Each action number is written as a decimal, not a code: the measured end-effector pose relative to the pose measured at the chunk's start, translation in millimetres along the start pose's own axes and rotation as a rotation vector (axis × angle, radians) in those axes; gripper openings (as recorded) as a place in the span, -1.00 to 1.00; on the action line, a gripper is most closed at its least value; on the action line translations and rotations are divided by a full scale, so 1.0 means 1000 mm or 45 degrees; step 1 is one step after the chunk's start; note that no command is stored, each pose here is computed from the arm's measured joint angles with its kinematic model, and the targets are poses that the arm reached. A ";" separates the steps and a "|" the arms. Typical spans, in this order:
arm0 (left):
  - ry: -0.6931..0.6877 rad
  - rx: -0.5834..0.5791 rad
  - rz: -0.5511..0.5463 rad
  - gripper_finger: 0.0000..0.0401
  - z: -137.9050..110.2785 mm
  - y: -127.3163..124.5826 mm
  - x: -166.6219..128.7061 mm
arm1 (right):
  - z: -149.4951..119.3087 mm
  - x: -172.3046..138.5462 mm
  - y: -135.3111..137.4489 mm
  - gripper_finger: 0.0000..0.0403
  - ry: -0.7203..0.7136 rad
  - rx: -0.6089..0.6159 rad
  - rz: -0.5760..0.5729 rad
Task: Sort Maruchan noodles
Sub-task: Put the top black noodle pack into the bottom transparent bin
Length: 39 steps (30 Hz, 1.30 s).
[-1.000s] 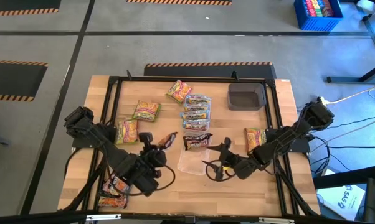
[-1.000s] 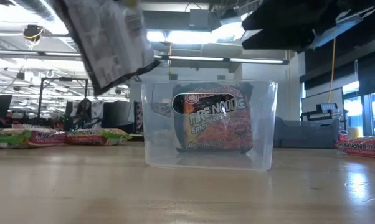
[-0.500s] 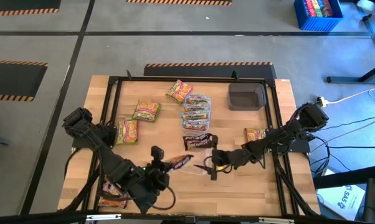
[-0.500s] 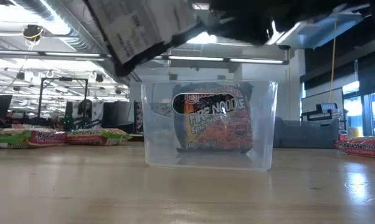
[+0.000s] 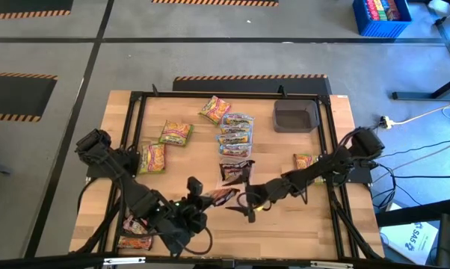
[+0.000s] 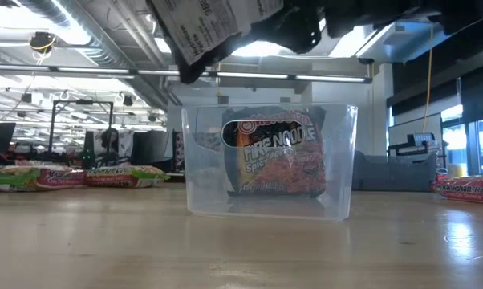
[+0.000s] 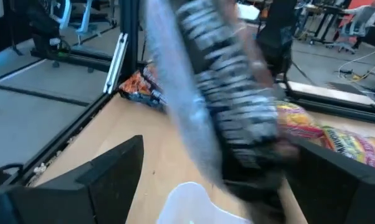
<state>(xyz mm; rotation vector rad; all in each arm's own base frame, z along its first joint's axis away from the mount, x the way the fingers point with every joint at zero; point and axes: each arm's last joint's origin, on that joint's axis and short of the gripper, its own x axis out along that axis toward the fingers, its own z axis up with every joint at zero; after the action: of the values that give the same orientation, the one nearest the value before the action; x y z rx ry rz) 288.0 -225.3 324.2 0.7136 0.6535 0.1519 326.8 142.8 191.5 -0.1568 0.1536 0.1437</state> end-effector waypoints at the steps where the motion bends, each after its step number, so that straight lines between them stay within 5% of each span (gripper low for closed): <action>1: -0.001 0.001 0.001 -0.99 0.000 0.001 0.001 | 0.001 0.003 0.001 0.71 -0.004 -0.012 0.002; 5: 0.001 0.003 -0.001 -0.99 0.000 0.001 0.002 | 0.005 0.007 0.003 0.56 -0.011 -0.020 -0.001; 17: 0.001 -0.028 0.003 -0.99 0.000 0.001 0.002 | 0.004 0.007 0.003 -0.33 0.000 -0.062 0.001; 29: 0.029 -0.081 0.021 -0.39 -0.004 0.000 -0.001 | 0.002 0.006 0.002 -0.38 0.054 -0.101 -0.012; 39: 0.114 -0.295 0.012 -0.33 -0.031 0.030 -0.050 | 0.035 -0.041 0.010 -0.38 0.214 -0.199 -0.316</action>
<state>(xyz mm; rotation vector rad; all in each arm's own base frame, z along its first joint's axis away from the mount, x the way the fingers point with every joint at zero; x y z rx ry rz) 232.0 -202.4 351.7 0.4886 0.7049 0.2649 290.0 153.4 231.3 -0.3420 0.2890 -0.1054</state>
